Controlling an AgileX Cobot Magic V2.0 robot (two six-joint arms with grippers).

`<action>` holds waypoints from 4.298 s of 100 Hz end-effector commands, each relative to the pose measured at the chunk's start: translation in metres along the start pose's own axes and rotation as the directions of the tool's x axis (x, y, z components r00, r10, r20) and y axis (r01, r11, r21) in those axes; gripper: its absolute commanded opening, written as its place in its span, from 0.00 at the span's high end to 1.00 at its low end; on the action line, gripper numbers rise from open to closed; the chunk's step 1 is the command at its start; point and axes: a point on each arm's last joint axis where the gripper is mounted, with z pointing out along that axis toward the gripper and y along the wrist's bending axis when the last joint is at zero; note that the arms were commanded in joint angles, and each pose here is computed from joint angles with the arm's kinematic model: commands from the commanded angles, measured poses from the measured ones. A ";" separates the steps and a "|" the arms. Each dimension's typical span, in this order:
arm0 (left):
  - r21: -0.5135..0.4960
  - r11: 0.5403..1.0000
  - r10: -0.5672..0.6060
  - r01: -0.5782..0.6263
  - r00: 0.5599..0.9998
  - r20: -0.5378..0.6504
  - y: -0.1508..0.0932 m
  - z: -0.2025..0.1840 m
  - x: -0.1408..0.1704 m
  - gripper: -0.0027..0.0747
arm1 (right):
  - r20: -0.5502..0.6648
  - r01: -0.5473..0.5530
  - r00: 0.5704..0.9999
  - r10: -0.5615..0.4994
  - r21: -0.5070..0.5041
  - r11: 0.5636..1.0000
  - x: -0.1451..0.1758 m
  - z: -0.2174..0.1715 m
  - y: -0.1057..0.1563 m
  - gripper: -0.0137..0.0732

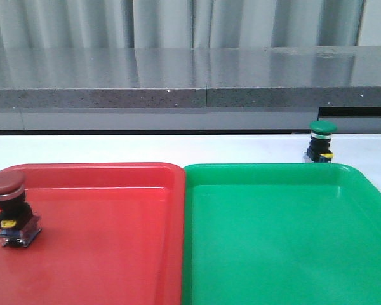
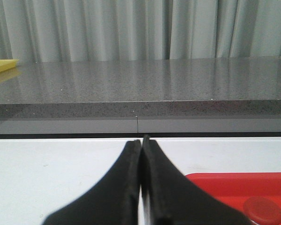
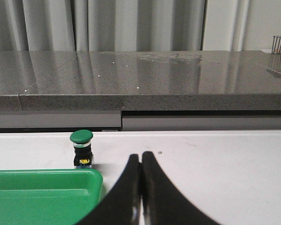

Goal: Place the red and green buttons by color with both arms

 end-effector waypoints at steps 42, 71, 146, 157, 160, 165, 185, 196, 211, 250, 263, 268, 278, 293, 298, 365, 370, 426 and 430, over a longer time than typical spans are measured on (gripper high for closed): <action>0.008 1.000 -0.023 0.022 0.995 0.100 0.000 -0.003 -0.005 0.99 | -0.081 0.004 0.997 -0.004 0.006 1.000 -0.075 0.004 0.002 0.92; 0.008 1.000 -0.023 0.022 0.995 0.100 0.000 -0.003 -0.005 0.99 | -0.302 0.000 0.953 0.004 0.012 1.000 -0.118 0.043 0.004 0.92; 0.008 1.000 -0.023 0.022 0.995 0.100 0.000 -0.003 -0.005 0.99 | -0.629 -0.057 0.778 -0.013 -0.091 0.994 -0.137 0.214 0.042 0.10; 0.008 1.000 -0.023 0.022 0.995 0.100 0.000 -0.003 -0.005 0.99 | -0.678 -0.056 0.734 -0.034 -0.111 0.992 -0.128 0.237 0.052 0.09; 0.008 1.000 -0.023 0.022 0.995 0.100 0.000 -0.003 -0.005 0.99 | -0.688 -0.056 0.725 -0.039 -0.116 0.992 -0.126 0.243 0.055 0.10; 0.008 1.000 -0.023 0.022 0.995 0.100 0.000 -0.003 -0.005 0.99 | -0.703 -0.055 0.710 -0.048 -0.123 0.991 -0.123 0.254 0.059 0.10; 0.008 1.000 -0.023 0.022 0.995 0.100 0.000 -0.003 -0.005 0.99 | -0.785 -0.069 0.618 -0.039 -0.103 0.992 -0.101 0.298 0.070 0.10; 0.008 1.000 -0.023 0.022 0.995 0.100 0.000 -0.003 -0.005 0.99 | -0.817 -0.070 0.575 -0.036 -0.093 0.993 -0.088 0.320 0.073 0.10; 0.008 1.000 -0.023 0.022 0.995 0.100 0.000 -0.003 -0.005 0.99 | -0.853 -0.068 0.521 -0.040 -0.088 0.994 -0.069 0.343 0.077 0.10; 0.008 1.000 -0.023 0.022 0.995 0.100 0.000 -0.003 -0.005 0.99 | -0.927 -0.070 0.369 -0.060 -0.092 0.993 -0.025 0.367 0.090 0.10; 0.008 1.000 -0.023 0.022 0.995 0.100 0.000 -0.003 -0.005 0.99 | -0.940 -0.066 0.335 -0.062 -0.089 0.994 -0.014 0.368 0.090 0.10; 0.008 1.000 -0.023 0.022 0.995 0.100 0.000 -0.003 -0.005 0.99 | -0.941 -0.066 0.332 -0.062 -0.089 0.994 -0.013 0.368 0.090 0.13; 0.008 1.000 -0.023 0.022 0.995 0.100 0.000 -0.003 -0.005 0.99 | -0.941 -0.066 0.333 -0.062 -0.089 0.994 -0.014 0.369 0.090 0.26; 0.008 1.000 -0.023 0.022 0.995 0.100 0.000 -0.003 -0.005 0.99 | -0.939 -0.066 0.338 -0.062 -0.089 0.994 -0.014 0.369 0.090 0.49; 0.008 1.000 -0.023 0.022 0.995 0.100 0.000 -0.003 -0.005 0.99 | -0.938 -0.067 0.342 -0.061 -0.090 0.994 -0.014 0.369 0.090 0.52; 0.008 1.000 -0.023 0.022 0.995 0.100 0.000 -0.003 -0.005 0.99 | -0.881 -0.069 0.473 -0.016 -0.056 0.996 -0.094 0.313 0.104 0.53; 0.008 1.000 -0.023 0.022 0.995 0.100 0.000 -0.003 -0.005 0.99 | -0.882 -0.080 0.471 -0.010 -0.054 0.995 -0.093 0.303 0.110 0.53; 0.008 1.000 -0.023 0.022 0.995 0.100 0.000 -0.003 -0.005 0.99 | -0.924 -0.162 0.378 -0.062 -0.132 0.978 -0.036 0.212 0.173 0.53; 0.008 1.000 -0.023 0.022 0.995 0.100 0.000 -0.003 -0.005 0.99 | -0.925 -0.169 0.376 -0.060 -0.132 0.977 -0.032 0.208 0.177 0.53</action>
